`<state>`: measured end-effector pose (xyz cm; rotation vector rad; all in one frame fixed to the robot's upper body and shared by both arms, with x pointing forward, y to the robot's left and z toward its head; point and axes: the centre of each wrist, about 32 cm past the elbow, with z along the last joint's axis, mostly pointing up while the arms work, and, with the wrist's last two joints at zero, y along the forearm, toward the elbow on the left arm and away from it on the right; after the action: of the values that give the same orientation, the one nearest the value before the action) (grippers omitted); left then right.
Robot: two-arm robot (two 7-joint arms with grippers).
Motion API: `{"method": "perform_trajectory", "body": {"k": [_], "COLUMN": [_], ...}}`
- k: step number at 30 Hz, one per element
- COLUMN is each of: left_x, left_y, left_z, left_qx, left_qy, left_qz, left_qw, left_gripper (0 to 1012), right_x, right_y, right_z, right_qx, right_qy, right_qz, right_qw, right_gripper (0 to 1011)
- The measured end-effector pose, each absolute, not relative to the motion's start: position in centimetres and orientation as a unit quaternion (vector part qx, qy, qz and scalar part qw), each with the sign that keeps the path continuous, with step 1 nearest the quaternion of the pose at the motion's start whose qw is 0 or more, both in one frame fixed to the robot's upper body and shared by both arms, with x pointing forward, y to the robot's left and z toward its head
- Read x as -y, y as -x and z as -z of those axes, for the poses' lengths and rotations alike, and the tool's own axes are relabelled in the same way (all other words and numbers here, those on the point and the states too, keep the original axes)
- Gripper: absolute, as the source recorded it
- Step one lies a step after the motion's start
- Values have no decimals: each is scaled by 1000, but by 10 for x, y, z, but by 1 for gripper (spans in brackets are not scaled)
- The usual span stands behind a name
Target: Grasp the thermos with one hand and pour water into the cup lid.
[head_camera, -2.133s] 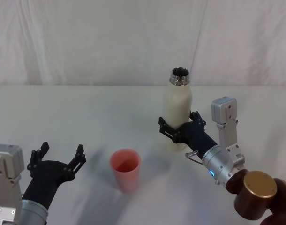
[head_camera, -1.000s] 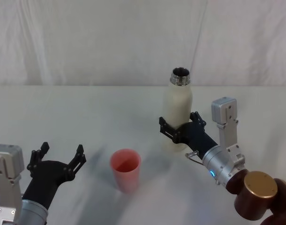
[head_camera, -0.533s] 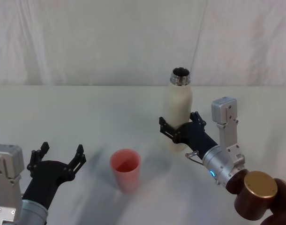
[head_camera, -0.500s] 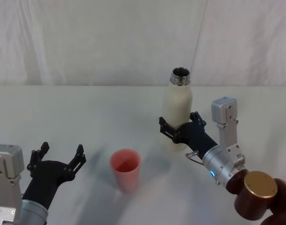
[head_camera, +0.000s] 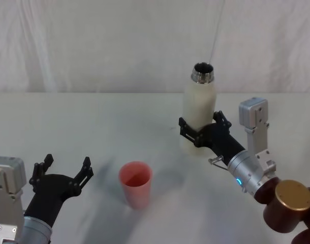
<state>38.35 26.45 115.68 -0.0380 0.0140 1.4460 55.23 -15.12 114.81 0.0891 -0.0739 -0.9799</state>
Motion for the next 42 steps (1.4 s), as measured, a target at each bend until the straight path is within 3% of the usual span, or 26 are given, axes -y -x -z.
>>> {"method": "perform_trajectory", "body": {"k": [14, 29, 42], "left_x": [-265, -265, -265], "left_y": [-384, -384, -384], "left_z": [-1157, -1157, -1157], "left_qx": [-6, -6, -6], "left_qy": [17, 17, 17], "left_qz": [-662, -662, -662], "left_qw": [750, 750, 750], "left_gripper": [1001, 1001, 1001], "right_x": [176, 202, 202], "right_y": [-549, -535, -519], "right_z": [-1179, -1186, -1192], "right_qx": [93, 95, 145], "right_qy": [-15, 26, 55], "right_qz": [450, 448, 449], "right_qw": [888, 888, 880], "right_gripper": [950, 950, 950]}}
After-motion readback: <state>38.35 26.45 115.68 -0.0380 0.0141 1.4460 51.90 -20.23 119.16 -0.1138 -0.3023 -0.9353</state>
